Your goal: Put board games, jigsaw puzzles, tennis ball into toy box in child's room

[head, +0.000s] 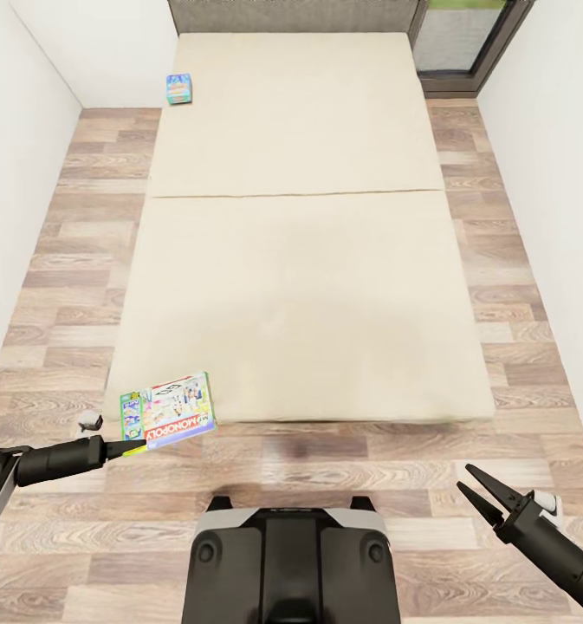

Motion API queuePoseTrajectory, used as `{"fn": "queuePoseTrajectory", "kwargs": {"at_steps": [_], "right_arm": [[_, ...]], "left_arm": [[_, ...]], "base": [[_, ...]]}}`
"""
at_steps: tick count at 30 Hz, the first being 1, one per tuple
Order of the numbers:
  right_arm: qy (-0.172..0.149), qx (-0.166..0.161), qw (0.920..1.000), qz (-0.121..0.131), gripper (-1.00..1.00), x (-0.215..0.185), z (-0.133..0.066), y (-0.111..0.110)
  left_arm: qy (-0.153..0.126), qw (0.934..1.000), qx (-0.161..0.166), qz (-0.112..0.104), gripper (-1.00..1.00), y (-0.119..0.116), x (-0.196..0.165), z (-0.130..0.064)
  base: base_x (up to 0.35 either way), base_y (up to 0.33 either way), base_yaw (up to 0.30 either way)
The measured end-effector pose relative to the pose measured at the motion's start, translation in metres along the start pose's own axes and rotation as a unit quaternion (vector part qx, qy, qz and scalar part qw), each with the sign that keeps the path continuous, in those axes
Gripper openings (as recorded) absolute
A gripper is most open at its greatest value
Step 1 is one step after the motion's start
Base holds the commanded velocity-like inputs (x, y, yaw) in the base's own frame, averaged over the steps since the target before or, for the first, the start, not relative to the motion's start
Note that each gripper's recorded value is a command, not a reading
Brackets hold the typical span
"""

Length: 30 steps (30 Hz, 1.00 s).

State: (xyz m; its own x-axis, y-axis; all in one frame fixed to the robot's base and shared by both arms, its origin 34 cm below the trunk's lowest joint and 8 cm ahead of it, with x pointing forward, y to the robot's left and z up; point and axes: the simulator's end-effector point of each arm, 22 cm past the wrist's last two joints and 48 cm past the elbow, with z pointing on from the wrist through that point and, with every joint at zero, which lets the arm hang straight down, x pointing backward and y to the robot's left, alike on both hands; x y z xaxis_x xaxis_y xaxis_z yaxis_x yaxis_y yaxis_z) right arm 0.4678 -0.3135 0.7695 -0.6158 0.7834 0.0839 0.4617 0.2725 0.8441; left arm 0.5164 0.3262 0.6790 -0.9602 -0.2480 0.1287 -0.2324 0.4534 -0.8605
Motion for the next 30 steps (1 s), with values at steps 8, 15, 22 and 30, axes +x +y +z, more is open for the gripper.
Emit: {"fn": "queuePoseTrajectory", "kwargs": {"at_steps": [8, 15, 22, 30], "right_arm": [[-0.002, -0.006, 1.0, -0.004, 1.0, -0.002, -0.001, 0.006], [-0.004, -0.01, 0.9999, -0.007, 1.0, -0.003, -0.001, 0.01], [-0.006, -0.014, 0.9998, -0.011, 1.0, -0.005, -0.002, 0.015], [-0.007, -0.019, 0.9997, -0.014, 1.0, -0.006, -0.002, 0.02]], "left_arm": [[-0.003, 1.0, 0.002, 0.005, -1.0, -0.006, -0.003, -0.001], [-0.006, 0.9999, 0.004, 0.01, -1.0, -0.011, -0.006, -0.003], [-0.008, 0.9998, 0.006, 0.015, -1.0, -0.016, -0.009, -0.005], [-0.012, 0.9997, 0.007, 0.021, -1.0, -0.022, -0.012, -0.007]], "base": [[0.0, 0.0, 0.0], [0.0, 0.0, 0.0], [0.0, 0.0, 0.0], [0.0, 0.0, 0.0]]}}
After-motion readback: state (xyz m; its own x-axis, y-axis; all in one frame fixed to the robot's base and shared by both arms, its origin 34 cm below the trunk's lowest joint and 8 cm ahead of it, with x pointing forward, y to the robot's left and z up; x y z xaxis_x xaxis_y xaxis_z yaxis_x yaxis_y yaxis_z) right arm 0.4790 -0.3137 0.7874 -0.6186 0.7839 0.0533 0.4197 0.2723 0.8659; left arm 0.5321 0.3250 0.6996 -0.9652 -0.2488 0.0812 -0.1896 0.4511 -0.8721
